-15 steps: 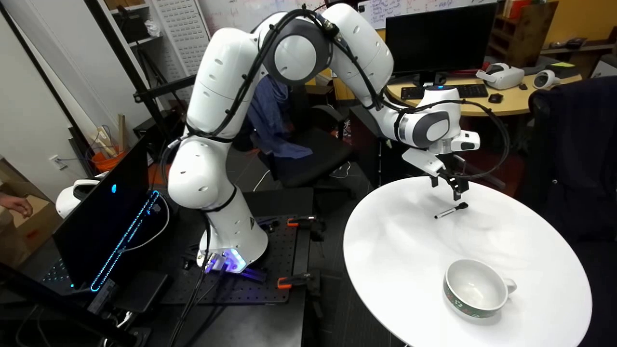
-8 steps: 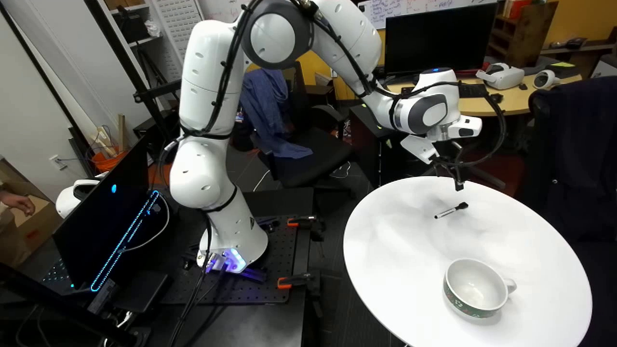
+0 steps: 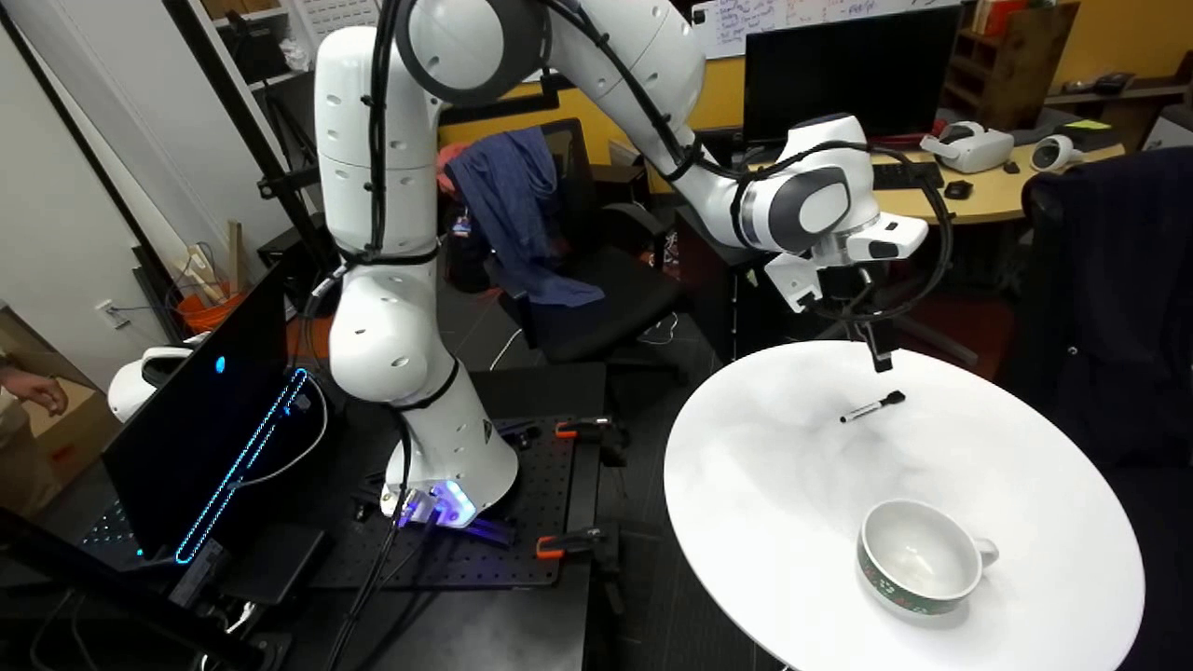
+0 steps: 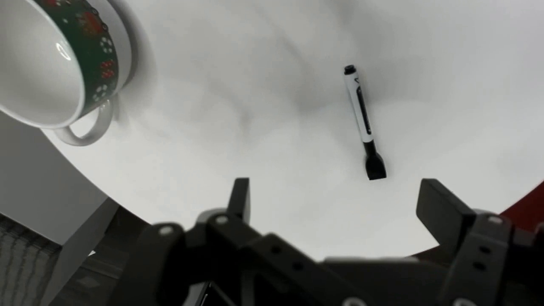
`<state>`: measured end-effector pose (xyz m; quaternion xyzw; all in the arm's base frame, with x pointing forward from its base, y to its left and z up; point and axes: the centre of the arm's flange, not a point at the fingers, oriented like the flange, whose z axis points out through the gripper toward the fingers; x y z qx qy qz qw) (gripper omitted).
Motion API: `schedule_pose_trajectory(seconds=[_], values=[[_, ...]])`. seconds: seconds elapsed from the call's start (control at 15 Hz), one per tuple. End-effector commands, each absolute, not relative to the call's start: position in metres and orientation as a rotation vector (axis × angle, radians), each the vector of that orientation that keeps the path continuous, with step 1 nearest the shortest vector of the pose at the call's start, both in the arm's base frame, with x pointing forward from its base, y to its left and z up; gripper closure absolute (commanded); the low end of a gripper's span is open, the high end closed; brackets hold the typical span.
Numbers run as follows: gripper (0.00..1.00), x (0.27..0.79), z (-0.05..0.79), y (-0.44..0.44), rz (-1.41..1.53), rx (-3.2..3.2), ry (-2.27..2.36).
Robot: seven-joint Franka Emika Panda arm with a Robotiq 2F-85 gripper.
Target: Take the marker from the mug and put it on the table
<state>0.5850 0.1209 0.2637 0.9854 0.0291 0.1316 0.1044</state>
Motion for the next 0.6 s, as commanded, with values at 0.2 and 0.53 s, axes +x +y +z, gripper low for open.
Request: schedule_pose_trajectory(seconds=[0.2,0.53], values=[[0.0,0.553,0.278,0.112,0.51,2.892,0.005],[0.0,0.567,0.273,0.113,0.465,2.894,0.023]])
